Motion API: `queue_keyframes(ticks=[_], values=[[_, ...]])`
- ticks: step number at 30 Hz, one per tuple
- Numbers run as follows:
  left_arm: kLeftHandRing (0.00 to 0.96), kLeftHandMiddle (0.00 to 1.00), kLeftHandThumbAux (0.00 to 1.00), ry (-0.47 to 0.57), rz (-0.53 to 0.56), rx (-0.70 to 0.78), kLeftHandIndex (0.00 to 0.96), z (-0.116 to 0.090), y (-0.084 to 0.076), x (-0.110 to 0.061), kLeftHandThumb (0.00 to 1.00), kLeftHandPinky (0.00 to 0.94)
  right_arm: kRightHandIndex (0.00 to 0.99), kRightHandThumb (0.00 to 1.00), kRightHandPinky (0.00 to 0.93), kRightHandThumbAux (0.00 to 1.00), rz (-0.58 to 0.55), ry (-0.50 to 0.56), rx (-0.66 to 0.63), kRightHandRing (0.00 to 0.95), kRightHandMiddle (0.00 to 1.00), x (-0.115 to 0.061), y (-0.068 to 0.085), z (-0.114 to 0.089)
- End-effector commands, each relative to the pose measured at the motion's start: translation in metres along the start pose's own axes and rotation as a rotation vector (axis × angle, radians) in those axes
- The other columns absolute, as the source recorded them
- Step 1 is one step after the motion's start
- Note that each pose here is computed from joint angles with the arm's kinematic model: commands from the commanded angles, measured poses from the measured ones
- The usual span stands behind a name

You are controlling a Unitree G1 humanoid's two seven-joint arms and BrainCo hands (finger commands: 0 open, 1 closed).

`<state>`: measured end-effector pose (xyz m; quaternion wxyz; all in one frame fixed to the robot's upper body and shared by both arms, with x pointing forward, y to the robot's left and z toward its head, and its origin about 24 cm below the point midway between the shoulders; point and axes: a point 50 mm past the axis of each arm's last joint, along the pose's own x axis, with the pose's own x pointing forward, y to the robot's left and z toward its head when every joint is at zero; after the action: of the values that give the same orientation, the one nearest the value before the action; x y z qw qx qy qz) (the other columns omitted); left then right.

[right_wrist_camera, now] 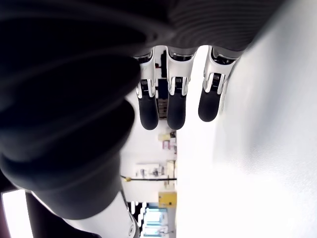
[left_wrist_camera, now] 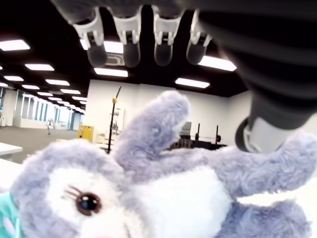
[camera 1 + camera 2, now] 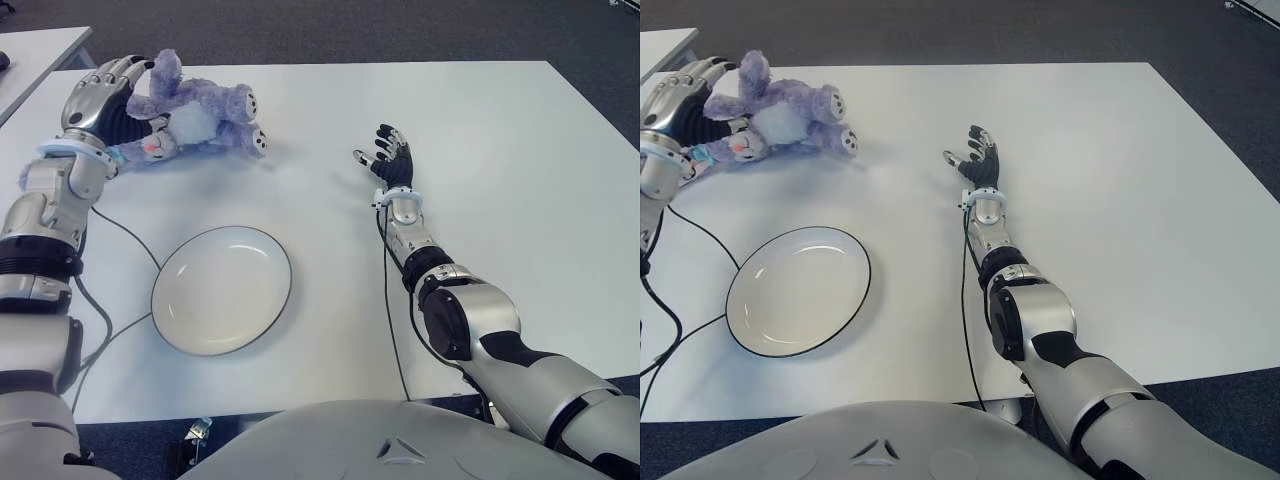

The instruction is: Put the doll into the plate.

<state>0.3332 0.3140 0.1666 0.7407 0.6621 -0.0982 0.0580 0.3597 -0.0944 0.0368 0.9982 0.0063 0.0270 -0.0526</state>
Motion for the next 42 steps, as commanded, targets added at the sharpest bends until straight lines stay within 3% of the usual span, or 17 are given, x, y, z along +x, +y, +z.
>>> queue_keyframes(ticks=[1, 42], values=[[0.045, 0.016, 0.556, -0.021, -0.07, 0.05, 0.0, 0.0, -0.002, 0.001, 0.314, 0.052, 0.161, 0.226, 0.164, 0.955, 0.081, 0.497, 0.044, 0.157, 0.179, -0.077, 0.045, -0.099], [0.035, 0.009, 0.514, -0.057, -0.201, 0.221, 0.0, 0.007, 0.008, 0.018, 0.21, 0.056, 0.157, 0.215, 0.175, 0.956, 0.079, 0.494, 0.059, 0.164, 0.183, -0.077, 0.043, -0.099]])
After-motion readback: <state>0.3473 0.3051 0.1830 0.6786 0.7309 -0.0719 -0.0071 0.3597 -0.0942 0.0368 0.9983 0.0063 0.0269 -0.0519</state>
